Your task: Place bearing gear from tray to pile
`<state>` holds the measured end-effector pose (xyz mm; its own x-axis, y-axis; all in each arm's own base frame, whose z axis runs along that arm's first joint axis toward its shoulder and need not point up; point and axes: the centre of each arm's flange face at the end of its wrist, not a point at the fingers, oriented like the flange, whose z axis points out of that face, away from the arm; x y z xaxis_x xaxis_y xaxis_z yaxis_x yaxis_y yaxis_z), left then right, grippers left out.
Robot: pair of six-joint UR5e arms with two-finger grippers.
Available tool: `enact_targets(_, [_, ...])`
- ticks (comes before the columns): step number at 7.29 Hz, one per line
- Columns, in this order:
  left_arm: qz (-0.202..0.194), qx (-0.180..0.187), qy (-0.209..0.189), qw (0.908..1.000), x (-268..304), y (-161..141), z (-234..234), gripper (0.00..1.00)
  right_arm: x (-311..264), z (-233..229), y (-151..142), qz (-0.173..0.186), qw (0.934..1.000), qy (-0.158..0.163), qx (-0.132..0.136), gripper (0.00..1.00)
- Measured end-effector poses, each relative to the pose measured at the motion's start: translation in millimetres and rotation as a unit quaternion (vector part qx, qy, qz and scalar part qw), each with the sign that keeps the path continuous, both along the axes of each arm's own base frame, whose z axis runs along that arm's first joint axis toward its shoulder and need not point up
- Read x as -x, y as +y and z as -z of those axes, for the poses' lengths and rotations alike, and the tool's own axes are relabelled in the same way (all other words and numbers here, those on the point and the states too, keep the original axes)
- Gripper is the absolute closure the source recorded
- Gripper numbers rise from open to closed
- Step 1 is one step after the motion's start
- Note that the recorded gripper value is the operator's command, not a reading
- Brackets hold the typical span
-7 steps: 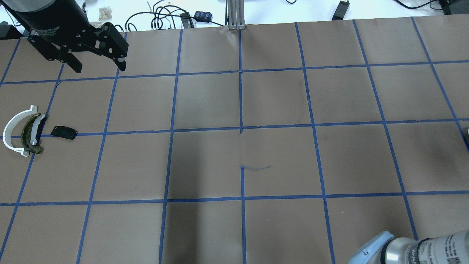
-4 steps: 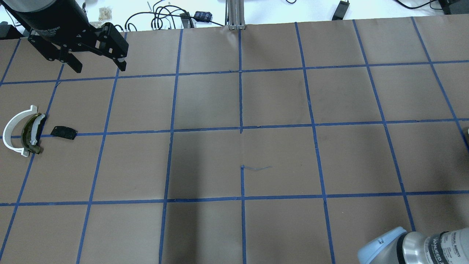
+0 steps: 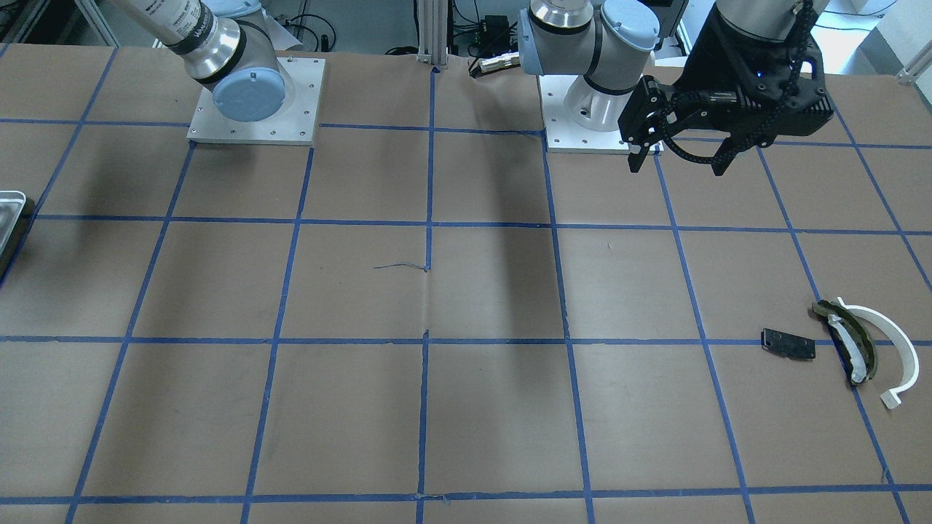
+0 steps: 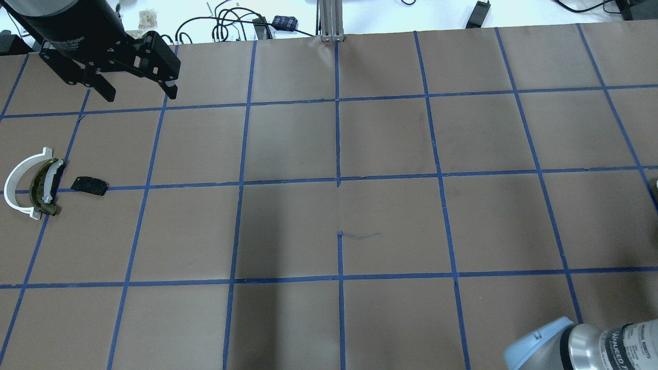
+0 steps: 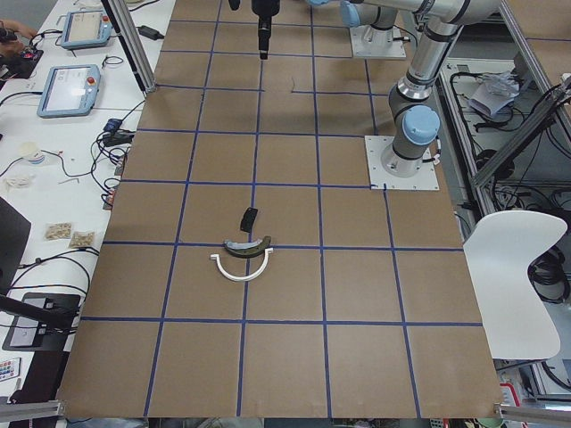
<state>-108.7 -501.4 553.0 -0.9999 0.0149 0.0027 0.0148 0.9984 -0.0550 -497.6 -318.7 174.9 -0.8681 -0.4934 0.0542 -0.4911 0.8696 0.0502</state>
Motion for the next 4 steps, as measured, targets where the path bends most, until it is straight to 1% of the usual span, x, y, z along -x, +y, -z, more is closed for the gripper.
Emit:
enact_targets(1, [0.0, 0.0, 0.0, 1.0, -0.3, 0.3, -0.2, 0.0, -0.6, 0.9, 1.7, 0.001, 1.0, 0.006, -0.004, 0.79])
enact_targets(2, [-0.001, 0.0, 0.0, 1.0, -0.5, 0.3, -0.1, 0.0, 0.0, 0.8, 4.4, 0.004, 0.9998, 0.011, -0.015, 0.91])
enact_targets(3, [-0.001, 0.0, 0.001, 1.0, -0.6, 0.1, 0.0, 0.0, 0.5, 0.5, 7.0, 0.007, 0.9995, 0.015, -0.026, 0.96])
enact_targets(4, [-0.001, 0.0, 0.001, 1.0, -0.9, 0.0, -0.1, 0.0, 0.3, 0.5, 8.4, 0.009, 0.9993, 0.016, -0.032, 0.99])
